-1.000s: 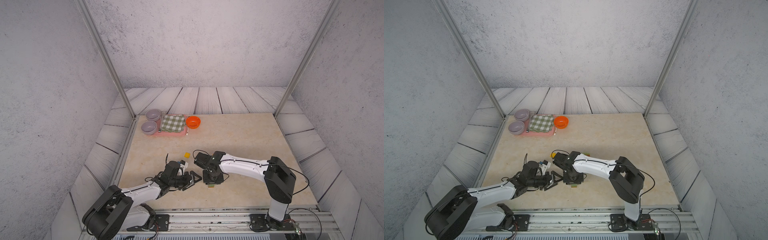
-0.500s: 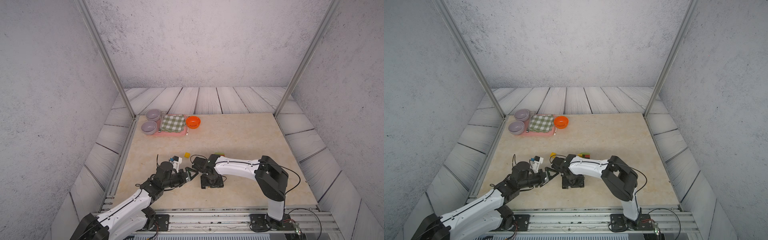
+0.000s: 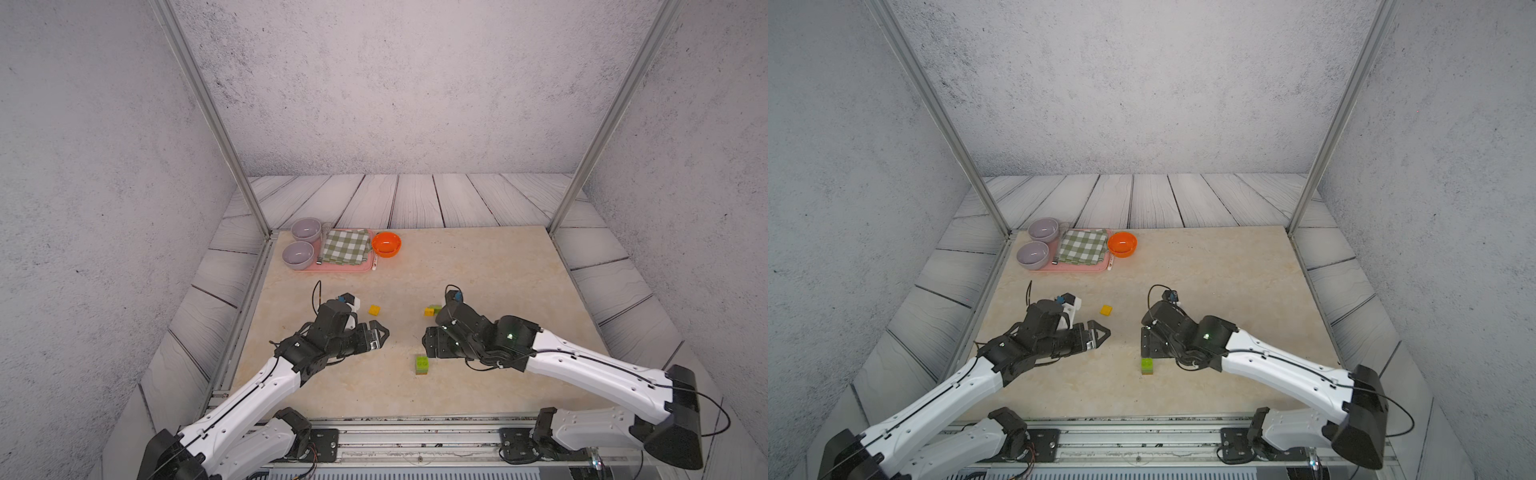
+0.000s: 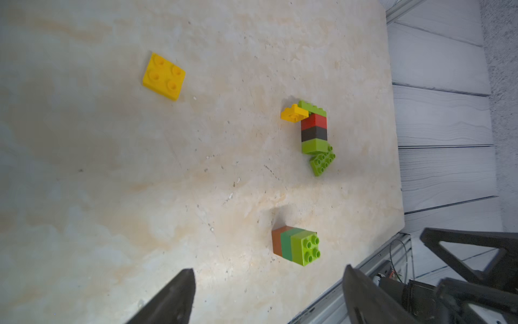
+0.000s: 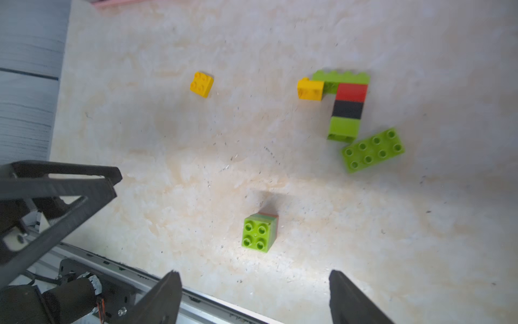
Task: Assemble the letter r with lego
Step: Move the lego brick at the center of the board.
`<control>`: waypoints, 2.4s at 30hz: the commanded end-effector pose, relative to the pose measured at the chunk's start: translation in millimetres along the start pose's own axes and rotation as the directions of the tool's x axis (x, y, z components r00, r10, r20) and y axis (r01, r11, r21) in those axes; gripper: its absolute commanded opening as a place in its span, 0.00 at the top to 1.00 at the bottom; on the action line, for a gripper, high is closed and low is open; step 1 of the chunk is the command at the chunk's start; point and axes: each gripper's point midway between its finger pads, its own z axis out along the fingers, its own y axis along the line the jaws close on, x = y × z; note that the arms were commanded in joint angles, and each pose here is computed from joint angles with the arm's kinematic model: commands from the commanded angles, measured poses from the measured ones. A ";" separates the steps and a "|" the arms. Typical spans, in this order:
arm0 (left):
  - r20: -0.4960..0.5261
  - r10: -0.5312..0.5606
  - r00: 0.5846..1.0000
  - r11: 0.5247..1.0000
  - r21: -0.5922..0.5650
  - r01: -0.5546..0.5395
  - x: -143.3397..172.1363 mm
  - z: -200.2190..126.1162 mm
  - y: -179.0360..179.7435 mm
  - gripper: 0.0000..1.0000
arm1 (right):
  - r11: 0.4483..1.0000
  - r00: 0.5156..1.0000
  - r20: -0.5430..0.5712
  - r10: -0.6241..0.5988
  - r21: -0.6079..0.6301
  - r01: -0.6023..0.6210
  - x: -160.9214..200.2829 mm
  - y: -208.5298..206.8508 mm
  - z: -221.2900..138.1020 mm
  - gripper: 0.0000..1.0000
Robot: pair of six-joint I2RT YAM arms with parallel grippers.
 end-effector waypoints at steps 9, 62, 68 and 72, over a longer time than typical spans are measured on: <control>-0.136 0.441 0.887 0.892 -0.049 -0.450 0.1 54.0 -72.2 0.17 | 0.984 0.981 -0.082 0.175 0.049 -0.172 -13.9 -99.8 9.9 0.17; -0.287 0.413 0.864 0.903 0.007 -0.429 35.1 77.8 -61.1 0.30 | 0.957 0.818 -0.512 0.261 0.027 -0.288 29.2 -116.9 135.9 0.62; -0.262 0.545 0.796 0.833 0.062 -0.550 37.8 86.0 -81.1 0.29 | 0.934 0.840 -0.482 0.248 -0.112 -0.340 29.0 -99.3 115.8 0.67; -0.218 0.679 0.701 0.727 0.070 -0.683 40.7 100.4 -106.0 0.24 | 0.937 0.901 -0.276 0.334 -0.002 -0.348 3.0 -135.0 73.7 0.63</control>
